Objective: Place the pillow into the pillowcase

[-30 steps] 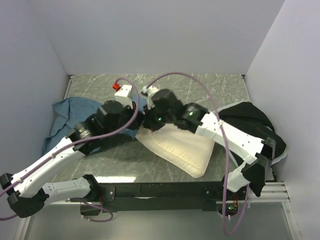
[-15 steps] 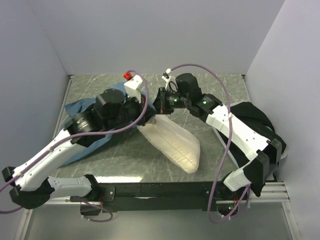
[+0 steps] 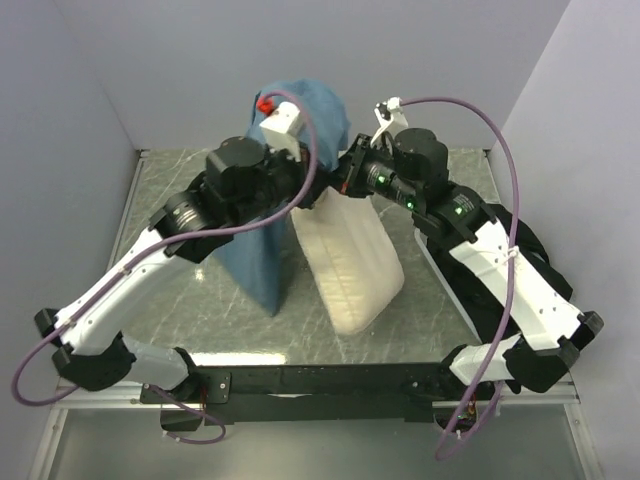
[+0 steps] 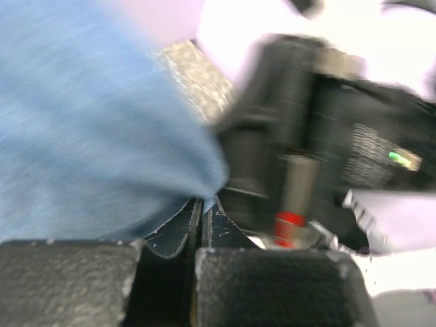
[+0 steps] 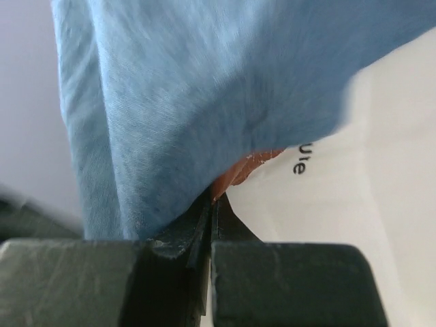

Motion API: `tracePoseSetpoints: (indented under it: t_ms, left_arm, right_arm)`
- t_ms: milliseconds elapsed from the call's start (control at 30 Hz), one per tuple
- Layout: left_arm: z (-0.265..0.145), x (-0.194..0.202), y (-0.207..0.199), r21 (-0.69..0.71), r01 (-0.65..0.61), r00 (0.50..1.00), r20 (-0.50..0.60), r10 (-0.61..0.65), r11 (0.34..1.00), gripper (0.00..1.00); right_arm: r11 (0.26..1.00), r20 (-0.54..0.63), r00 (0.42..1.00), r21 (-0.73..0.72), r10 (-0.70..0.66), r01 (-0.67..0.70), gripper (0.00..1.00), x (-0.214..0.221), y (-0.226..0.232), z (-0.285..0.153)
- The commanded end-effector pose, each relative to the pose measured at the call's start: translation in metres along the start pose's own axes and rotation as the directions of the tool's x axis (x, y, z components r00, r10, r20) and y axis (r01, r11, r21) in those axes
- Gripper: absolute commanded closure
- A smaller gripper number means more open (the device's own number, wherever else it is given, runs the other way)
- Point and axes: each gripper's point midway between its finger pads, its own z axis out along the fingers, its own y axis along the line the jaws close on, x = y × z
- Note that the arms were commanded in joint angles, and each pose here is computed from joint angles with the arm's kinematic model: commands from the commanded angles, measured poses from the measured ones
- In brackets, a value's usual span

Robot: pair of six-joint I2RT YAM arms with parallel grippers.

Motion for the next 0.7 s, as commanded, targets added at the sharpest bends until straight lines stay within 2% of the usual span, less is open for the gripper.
tracePoseSetpoints:
  t_ms: [0, 67, 100, 133, 167, 200, 233, 267, 300, 367, 400, 433, 500, 533, 600, 633, 667]
  left_arm:
    - [-0.012, 0.043, 0.066, -0.228, 0.192, 0.981, 0.014, -0.194, 0.955, 0.99]
    - [-0.029, 0.067, 0.095, -0.335, 0.276, 0.960, 0.042, -0.278, 0.901, 0.98]
    - [-0.031, 0.111, 0.120, -0.430, 0.334, 0.932, 0.017, -0.362, 0.839, 0.95]
    - [-0.038, 0.131, 0.130, -0.470, 0.352, 0.920, 0.015, -0.391, 0.809, 0.95]
    - [-0.053, 0.138, 0.140, -0.501, 0.381, 0.911, 0.059, -0.409, 0.777, 0.95]
    - [-0.059, 0.179, 0.155, -0.562, 0.408, 0.884, 0.047, -0.466, 0.719, 0.91]
    - [-0.066, 0.193, 0.160, -0.580, 0.423, 0.872, 0.053, -0.486, 0.696, 0.88]
    - [-0.078, 0.198, 0.166, -0.588, 0.450, 0.863, 0.091, -0.498, 0.672, 0.82]
    - [-0.086, 0.221, 0.175, -0.624, 0.462, 0.846, 0.096, -0.525, 0.630, 0.72]
    - [-0.102, 0.222, 0.181, -0.633, 0.483, 0.840, 0.142, -0.523, 0.605, 0.64]
    - [-0.108, 0.218, 0.187, -0.645, 0.487, 0.845, 0.175, -0.506, 0.589, 0.50]
    - [-0.112, 0.211, 0.187, -0.640, 0.489, 0.848, 0.191, -0.494, 0.593, 0.43]
    - [-0.115, 0.188, 0.188, -0.639, 0.470, 0.869, 0.214, -0.445, 0.610, 0.30]
    - [-0.114, 0.181, 0.188, -0.642, 0.454, 0.879, 0.211, -0.427, 0.618, 0.28]
    - [-0.101, 0.162, 0.185, -0.654, 0.393, 0.910, 0.174, -0.377, 0.646, 0.25]
    - [-0.094, 0.157, 0.186, -0.663, 0.368, 0.920, 0.159, -0.358, 0.652, 0.24]
    - [-0.079, 0.149, 0.186, -0.675, 0.311, 0.940, 0.115, -0.321, 0.669, 0.23]
  right_arm:
    - [0.998, 0.068, 0.997, -0.050, -0.039, 0.042, 1.00, 0.015, 0.026, 0.011]
    - [0.999, -0.018, 1.000, -0.043, -0.017, 0.017, 1.00, 0.063, 0.017, 0.034]
    - [1.000, -0.061, 0.998, -0.029, -0.013, 0.012, 1.00, 0.094, 0.002, 0.048]
    - [1.000, -0.093, 0.996, 0.009, -0.009, 0.010, 1.00, 0.119, -0.011, 0.061]
    - [1.000, -0.124, 0.992, 0.029, 0.007, -0.003, 1.00, 0.140, -0.019, 0.069]
    - [0.999, -0.166, 0.986, 0.041, 0.007, 0.000, 1.00, 0.172, -0.028, 0.076]
    - [0.998, -0.214, 0.977, 0.069, 0.010, 0.005, 1.00, 0.200, -0.040, 0.087]
    - [0.997, -0.224, 0.974, 0.074, 0.021, -0.005, 1.00, 0.214, -0.042, 0.093]
    - [0.995, -0.282, 0.960, 0.097, 0.004, 0.024, 1.00, 0.251, -0.051, 0.098]
    - [0.992, -0.321, 0.947, 0.117, 0.003, 0.036, 1.00, 0.278, -0.056, 0.102]
    - [0.995, -0.357, 0.934, 0.093, 0.002, 0.033, 1.00, 0.296, -0.055, 0.103]
    - [0.996, -0.366, 0.931, 0.080, 0.001, 0.031, 1.00, 0.302, -0.053, 0.102]
    - [0.997, -0.346, 0.938, 0.067, -0.003, 0.028, 0.82, 0.295, -0.050, 0.094]
    - [0.997, -0.326, 0.945, 0.074, -0.011, 0.037, 0.62, 0.288, -0.050, 0.089]
    - [0.996, -0.272, 0.962, 0.076, -0.031, 0.053, 0.47, 0.262, -0.046, 0.070]
    - [0.989, -0.229, 0.972, 0.126, -0.044, 0.074, 0.38, 0.249, -0.055, 0.063]
    - [0.980, -0.226, 0.972, 0.170, -0.060, 0.100, 0.33, 0.242, -0.065, 0.052]
